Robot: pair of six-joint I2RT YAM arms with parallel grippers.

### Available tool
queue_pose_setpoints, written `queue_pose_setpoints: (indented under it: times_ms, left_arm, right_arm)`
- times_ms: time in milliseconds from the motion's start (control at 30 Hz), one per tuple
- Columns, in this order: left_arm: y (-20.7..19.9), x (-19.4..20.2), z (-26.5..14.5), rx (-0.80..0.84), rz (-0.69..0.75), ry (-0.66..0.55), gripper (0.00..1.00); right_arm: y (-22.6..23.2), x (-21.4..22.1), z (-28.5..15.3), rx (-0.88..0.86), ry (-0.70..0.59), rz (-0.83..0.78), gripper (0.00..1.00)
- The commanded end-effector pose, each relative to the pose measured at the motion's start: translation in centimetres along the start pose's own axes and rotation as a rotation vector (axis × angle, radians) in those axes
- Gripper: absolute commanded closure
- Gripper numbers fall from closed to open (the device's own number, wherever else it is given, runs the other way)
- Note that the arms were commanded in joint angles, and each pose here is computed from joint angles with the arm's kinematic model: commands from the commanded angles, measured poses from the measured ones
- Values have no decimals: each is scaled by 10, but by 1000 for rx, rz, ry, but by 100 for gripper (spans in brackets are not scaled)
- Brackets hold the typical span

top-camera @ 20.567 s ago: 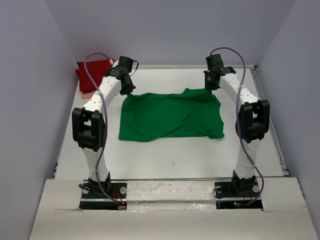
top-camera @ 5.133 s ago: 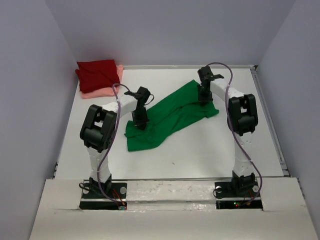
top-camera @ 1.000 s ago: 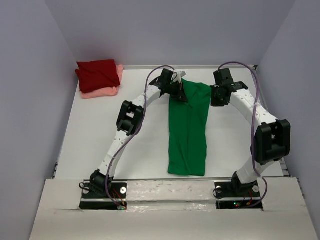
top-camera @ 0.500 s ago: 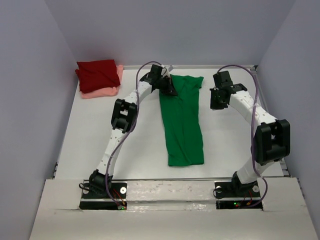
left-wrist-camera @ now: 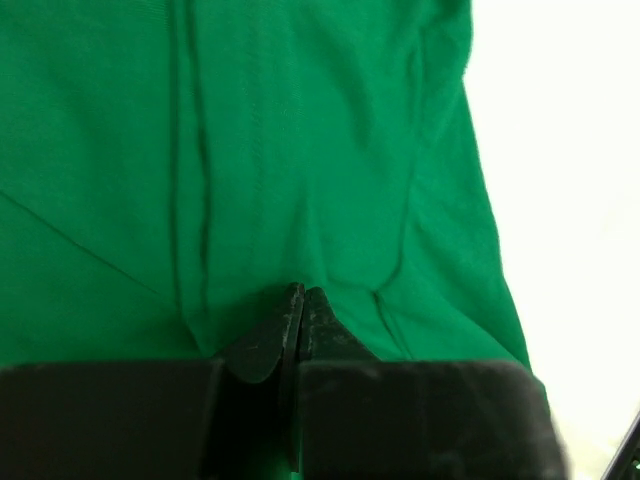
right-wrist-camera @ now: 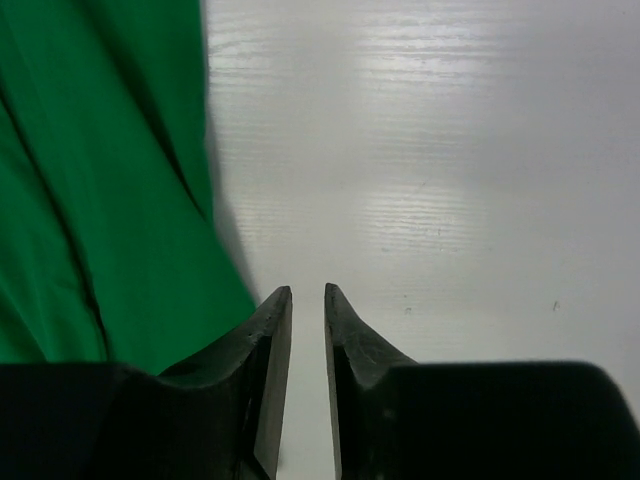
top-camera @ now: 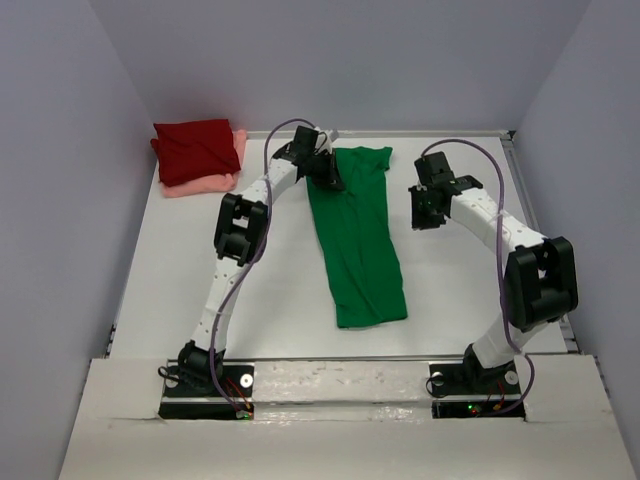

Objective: Fold and stack the t-shirts
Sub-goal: Rotate the tshirt 90 degrees, then grab the bottom of the folded rectangular tshirt with both arms

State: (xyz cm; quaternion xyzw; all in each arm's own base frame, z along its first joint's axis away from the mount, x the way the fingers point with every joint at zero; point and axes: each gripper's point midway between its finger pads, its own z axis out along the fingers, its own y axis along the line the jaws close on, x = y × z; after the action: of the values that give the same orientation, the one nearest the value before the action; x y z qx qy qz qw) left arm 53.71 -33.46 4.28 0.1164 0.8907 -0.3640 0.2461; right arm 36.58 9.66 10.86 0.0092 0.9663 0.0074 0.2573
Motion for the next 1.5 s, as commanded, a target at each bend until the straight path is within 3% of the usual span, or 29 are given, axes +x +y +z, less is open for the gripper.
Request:
queue_pose_setpoints:
  times_ms: [0,167,267,367,400,433,467,500,567,600,667,867,1133,1267,1467]
  left_arm:
    - [-73,-44,-60,31,120,-111,86]
    - [-123,-60,-101,-3,206,-183,70]
    - [-138,-59,-125,-50,193,-198,69]
    - [-133,-30,-144,-194,103,-163,71]
    - [-121,3,-138,-254,73,-95,71]
    - [-130,13,-158,-260,67,-105,71]
    - [-115,58,-151,-283,14,3,71]
    - [-116,79,-154,-272,-12,39,71]
    - [-143,102,-172,-146,-27,16,71]
    - [-134,154,-166,-139,-84,107,70]
    - [-143,192,-179,-63,-97,138,70]
    - [-161,253,-197,12,-140,182,70]
    - [-157,311,-187,32,-174,268,69]
    - [-162,331,-184,43,-170,314,67]
    - [-169,348,-186,30,-168,344,49]
  right_arm:
    - [6,-12,-10,-22,-69,-5,73]
    - [15,-7,-19,-83,-76,7,66]
    - [20,4,-25,-129,-69,31,58]
    - [31,28,-35,-217,-49,59,50]
    - [35,32,-39,-249,-56,67,47]
    - [38,47,-46,-289,-50,98,47]
    - [41,50,-51,-324,-66,110,46]
    - [45,57,-56,-361,-71,119,45]
    - [55,72,-66,-450,-58,143,45]
    - [56,85,-71,-480,-57,157,44]
    - [54,95,-74,-485,-48,182,44]
    - [77,124,-101,-654,12,277,45]
    - [43,154,-78,-406,5,343,45]
    - [46,168,-66,-364,44,369,45]
    - [56,186,-53,-373,51,359,44]
